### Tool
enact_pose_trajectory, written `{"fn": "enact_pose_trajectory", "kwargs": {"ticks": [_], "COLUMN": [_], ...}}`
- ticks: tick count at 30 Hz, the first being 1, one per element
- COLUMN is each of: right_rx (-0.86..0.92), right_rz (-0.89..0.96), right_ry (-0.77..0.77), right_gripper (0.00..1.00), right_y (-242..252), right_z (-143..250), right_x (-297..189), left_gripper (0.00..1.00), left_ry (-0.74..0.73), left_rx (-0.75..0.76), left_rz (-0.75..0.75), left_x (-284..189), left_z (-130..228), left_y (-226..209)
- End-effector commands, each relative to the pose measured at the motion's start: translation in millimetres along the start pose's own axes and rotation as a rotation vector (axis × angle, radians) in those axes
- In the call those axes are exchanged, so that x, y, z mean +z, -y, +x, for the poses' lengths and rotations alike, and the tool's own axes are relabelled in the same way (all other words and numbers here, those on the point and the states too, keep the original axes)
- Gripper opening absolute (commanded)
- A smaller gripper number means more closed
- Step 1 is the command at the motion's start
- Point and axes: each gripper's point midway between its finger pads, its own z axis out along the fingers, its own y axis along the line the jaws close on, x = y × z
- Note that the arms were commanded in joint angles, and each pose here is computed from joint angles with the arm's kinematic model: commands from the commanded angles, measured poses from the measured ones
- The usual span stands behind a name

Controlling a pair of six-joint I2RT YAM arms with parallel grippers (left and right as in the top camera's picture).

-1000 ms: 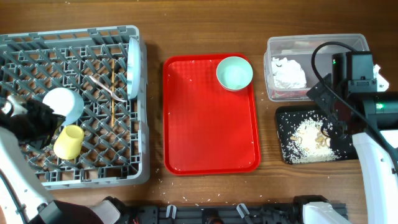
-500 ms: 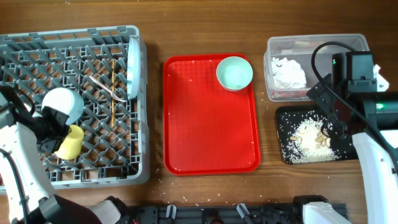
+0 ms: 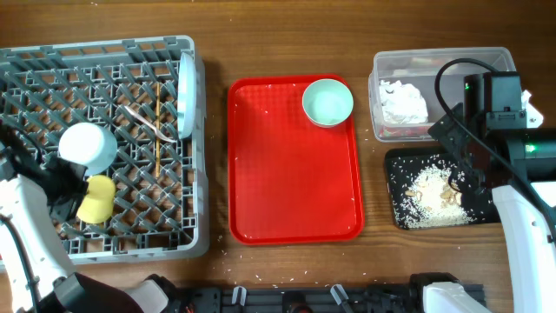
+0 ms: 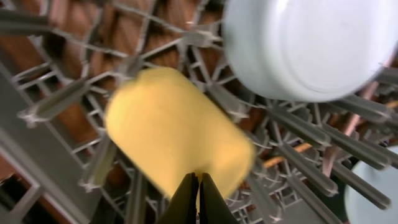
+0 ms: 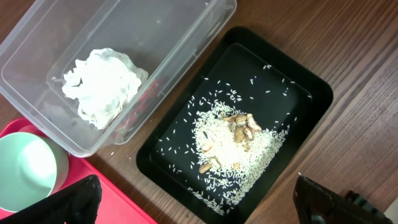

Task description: Sort waste into correct bins and load items into the dishwasher rack

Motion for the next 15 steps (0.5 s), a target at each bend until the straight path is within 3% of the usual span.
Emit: {"fn": "enact_pose_trajectory", "kwargs": {"ticks": [1,6,10,15], "right_rx": [0.015,0.016,0.016,0.015], "right_rz": [-0.009,-0.009,-0.009,-0.009], "right_ry": [0.008,0.007,0.008,0.008], "right_gripper": [1.00,1.00,1.00,1.00], "right_y": [0,0,0,0], "right_z": [-2,-2,-2,-2], "right_x": [-3,-3,-3,-3], "left_gripper": [0.04,0.04,0.04,0.04], "left_ry": [0.011,-0.023,-0.022,-0.020], "left_rx": [-0.108,-0.133,0.039,0.114], "left_rz": [-0.044,0.031,0.326,0.335], "left_x": [-1,-7,-37,-37], "left_z": [-8,-3,10,22], "left_y": [-25,-19,29,43]}}
